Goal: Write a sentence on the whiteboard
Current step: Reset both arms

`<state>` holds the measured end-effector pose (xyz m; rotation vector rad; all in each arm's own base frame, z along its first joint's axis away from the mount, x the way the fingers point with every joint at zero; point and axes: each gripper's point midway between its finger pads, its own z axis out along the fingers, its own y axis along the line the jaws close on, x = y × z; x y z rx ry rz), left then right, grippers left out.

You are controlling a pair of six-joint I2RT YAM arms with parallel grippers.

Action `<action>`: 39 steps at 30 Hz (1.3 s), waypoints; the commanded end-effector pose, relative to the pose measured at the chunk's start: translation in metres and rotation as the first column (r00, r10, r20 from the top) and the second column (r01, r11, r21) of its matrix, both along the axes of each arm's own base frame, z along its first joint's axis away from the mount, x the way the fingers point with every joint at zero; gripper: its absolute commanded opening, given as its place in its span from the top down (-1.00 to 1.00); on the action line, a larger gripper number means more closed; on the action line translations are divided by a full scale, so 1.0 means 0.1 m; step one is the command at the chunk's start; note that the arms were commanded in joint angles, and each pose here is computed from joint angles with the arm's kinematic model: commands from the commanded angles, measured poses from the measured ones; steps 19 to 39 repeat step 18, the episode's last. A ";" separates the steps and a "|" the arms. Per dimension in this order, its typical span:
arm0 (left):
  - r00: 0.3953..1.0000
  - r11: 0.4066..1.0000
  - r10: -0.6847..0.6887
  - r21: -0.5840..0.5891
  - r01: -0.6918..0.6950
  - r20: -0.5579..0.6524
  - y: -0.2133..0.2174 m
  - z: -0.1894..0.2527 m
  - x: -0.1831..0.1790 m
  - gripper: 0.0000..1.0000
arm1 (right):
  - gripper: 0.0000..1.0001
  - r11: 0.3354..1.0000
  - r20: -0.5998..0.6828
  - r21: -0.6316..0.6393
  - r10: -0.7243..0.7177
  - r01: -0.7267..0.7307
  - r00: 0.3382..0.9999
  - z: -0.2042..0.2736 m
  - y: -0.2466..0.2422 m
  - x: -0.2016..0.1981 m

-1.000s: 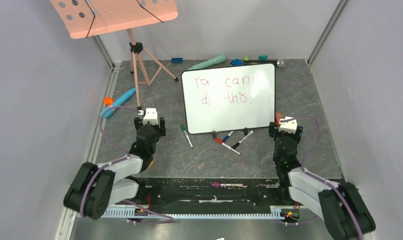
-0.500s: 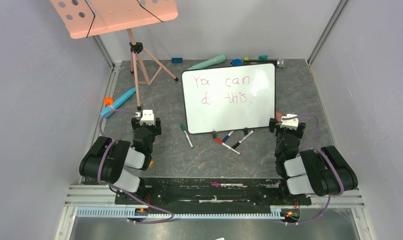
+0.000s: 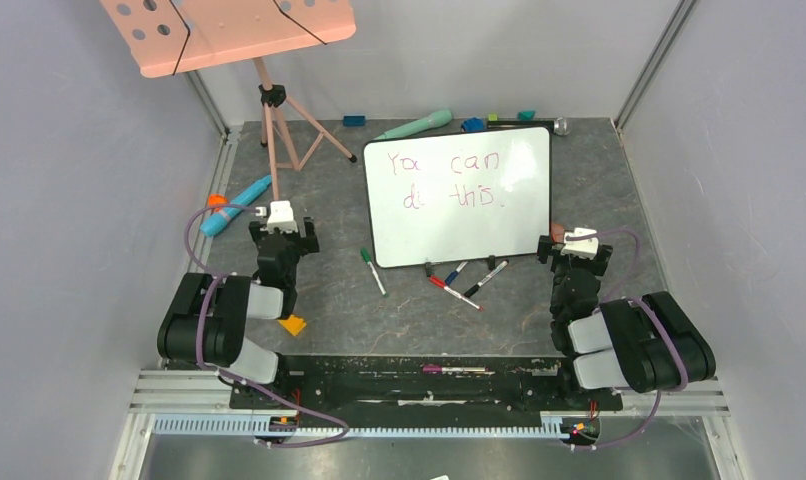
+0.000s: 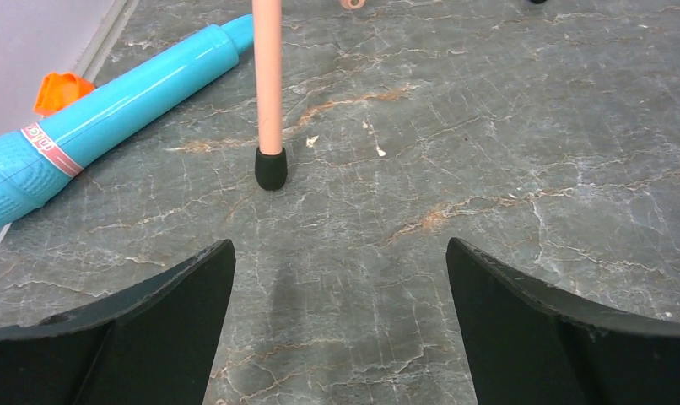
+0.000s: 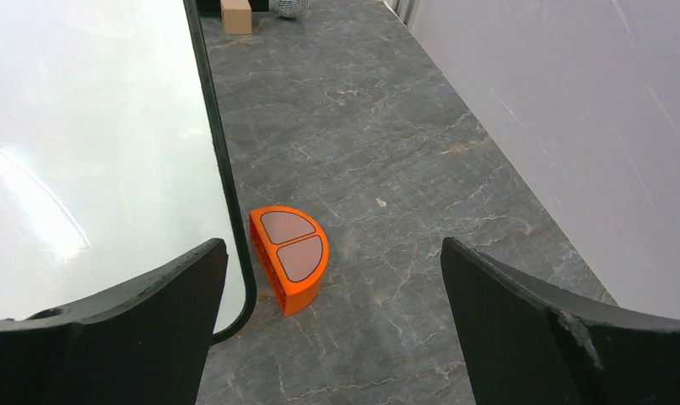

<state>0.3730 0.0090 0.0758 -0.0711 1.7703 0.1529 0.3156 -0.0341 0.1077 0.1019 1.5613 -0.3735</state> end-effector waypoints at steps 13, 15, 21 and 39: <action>0.999 0.999 -0.009 -0.046 0.011 0.049 -0.04 0.14 0.05 -0.99 | -0.96 1.000 -0.036 -0.006 0.001 -0.001 0.999 -0.19 -0.05 -0.28; 0.999 0.999 -0.010 -0.046 0.012 0.046 -0.05 0.14 0.06 -0.99 | -0.96 1.000 -0.037 -0.006 0.001 -0.001 0.999 -0.19 -0.05 -0.28; 0.999 0.999 -0.009 -0.047 0.011 0.048 -0.05 0.14 0.05 -0.99 | -0.96 1.000 -0.037 -0.006 0.001 -0.001 0.999 -0.19 -0.05 -0.28; 0.999 0.999 -0.009 -0.047 0.011 0.048 -0.05 0.14 0.05 -0.99 | -0.96 1.000 -0.037 -0.006 0.001 -0.001 0.999 -0.19 -0.05 -0.28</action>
